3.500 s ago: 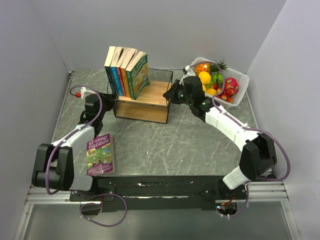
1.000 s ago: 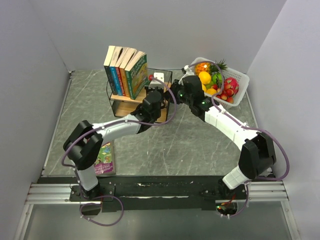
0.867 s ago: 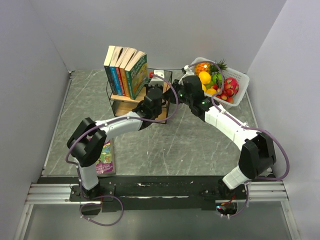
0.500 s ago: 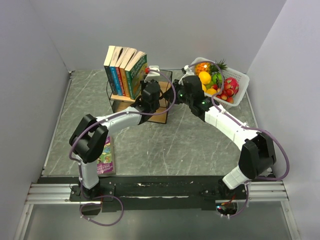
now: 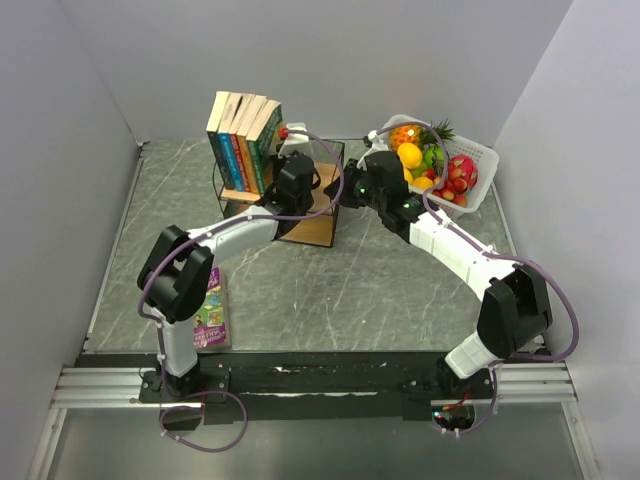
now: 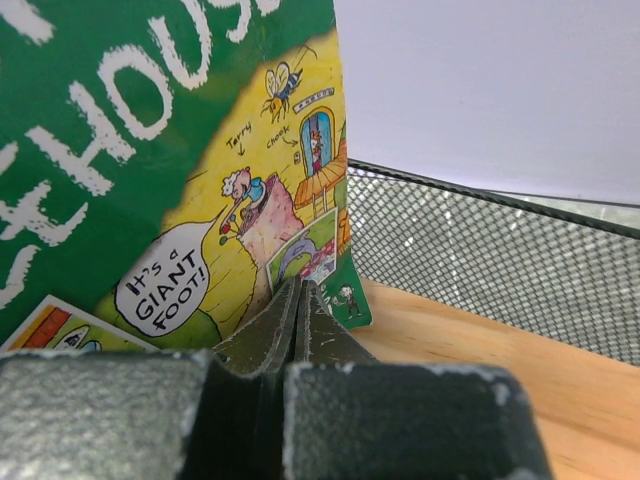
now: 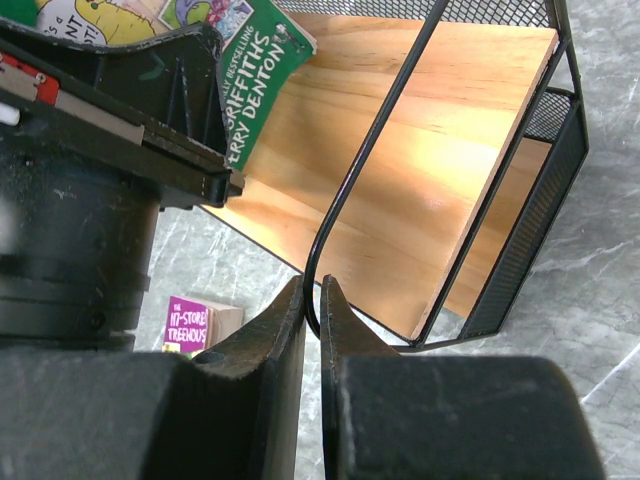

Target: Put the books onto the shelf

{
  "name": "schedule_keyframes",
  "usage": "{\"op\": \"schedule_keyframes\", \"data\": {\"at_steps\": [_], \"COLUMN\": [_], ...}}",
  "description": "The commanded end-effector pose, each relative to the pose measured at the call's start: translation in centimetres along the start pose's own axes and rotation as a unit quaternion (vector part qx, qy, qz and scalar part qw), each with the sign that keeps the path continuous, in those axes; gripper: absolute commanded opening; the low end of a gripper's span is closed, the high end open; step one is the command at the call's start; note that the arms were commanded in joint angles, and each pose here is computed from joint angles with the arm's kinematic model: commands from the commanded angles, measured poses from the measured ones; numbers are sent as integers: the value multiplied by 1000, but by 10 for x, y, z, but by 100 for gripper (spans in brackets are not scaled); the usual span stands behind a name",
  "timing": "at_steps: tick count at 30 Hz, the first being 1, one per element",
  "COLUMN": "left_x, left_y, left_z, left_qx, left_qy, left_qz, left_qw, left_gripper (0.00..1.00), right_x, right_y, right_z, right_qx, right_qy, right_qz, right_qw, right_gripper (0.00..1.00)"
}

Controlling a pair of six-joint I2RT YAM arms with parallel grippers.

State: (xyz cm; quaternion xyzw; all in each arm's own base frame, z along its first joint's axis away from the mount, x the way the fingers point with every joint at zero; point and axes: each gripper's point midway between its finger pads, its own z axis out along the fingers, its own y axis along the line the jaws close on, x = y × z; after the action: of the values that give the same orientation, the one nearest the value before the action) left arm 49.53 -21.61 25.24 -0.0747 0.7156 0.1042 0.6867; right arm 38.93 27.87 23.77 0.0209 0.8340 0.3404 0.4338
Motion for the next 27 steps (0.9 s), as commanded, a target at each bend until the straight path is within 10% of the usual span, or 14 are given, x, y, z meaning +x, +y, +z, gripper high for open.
{"op": "schedule_keyframes", "data": {"at_steps": [1, 27], "left_x": [-7, -26], "left_y": [18, 18], "left_z": [13, 7], "left_qx": [-43, 0], "left_qy": [-2, -8], "left_qz": [-20, -55], "left_qw": [999, 998], "left_gripper": [1, 1], "right_x": [55, 55], "right_y": [-34, -35], "right_z": [7, 8], "right_qx": [56, 56], "right_qy": [90, 90], "right_qz": [21, 22], "right_qw": [994, 994], "right_gripper": [0, 0]}}
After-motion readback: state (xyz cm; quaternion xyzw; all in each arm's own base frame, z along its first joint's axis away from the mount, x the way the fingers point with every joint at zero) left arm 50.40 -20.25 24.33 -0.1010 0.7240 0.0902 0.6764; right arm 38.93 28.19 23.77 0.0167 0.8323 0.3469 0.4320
